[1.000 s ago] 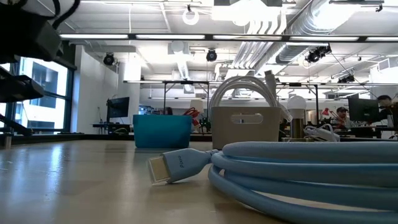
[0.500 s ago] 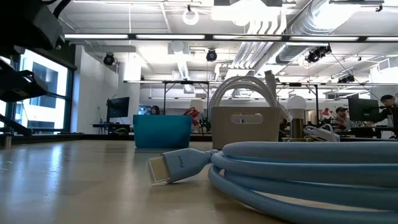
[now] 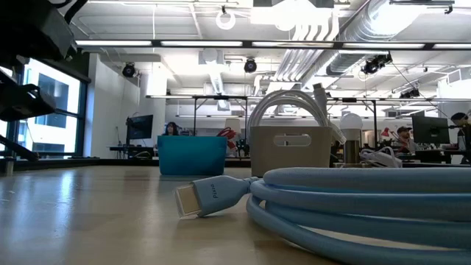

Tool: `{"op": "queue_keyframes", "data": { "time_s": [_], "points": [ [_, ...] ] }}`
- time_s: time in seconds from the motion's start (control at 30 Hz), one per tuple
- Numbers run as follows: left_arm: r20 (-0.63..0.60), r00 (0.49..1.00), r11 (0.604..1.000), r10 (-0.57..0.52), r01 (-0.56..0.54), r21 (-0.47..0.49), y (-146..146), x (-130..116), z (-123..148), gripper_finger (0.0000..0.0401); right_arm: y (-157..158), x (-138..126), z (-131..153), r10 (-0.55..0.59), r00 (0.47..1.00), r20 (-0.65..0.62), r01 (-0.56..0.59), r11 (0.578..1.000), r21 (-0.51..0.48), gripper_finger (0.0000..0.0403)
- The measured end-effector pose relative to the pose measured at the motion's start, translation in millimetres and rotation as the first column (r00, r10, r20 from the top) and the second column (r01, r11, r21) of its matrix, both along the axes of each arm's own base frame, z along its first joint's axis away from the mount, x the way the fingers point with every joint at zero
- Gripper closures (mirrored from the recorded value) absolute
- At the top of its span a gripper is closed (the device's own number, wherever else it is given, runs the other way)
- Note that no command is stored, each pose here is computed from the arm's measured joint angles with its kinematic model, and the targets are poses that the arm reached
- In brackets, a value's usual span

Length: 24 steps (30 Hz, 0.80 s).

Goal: Pick & Place USB Port
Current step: Put the purple charger cable into the blue bin

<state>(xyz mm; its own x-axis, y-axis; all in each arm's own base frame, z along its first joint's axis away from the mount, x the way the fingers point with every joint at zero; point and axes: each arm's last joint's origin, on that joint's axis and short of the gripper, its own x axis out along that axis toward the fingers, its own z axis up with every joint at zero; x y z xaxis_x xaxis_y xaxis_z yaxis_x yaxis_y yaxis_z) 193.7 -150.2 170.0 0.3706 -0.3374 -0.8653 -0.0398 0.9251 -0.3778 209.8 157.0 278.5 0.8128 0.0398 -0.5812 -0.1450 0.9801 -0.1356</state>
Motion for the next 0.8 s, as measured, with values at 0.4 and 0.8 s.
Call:
{"op": "queue_keyframes", "data": {
  "time_s": [0.4,0.8],
  "points": [
    [-0.16,0.986,0.999,0.038,-0.04,-0.012,3.2,-8.2,-6.2,0.0258,-0.3,-0.2,-0.4,-0.004,1.0,-0.005,0.004,1.0,0.004,0.0142],
    [0.001,0.998,0.994,-0.067,0.067,-0.082,-11.8,5.1,-6.1,0.0258,5.7,6.8,-13.8,-0.001,0.999,-0.047,-0.001,0.999,-0.035,0.0142]
  ]
}}
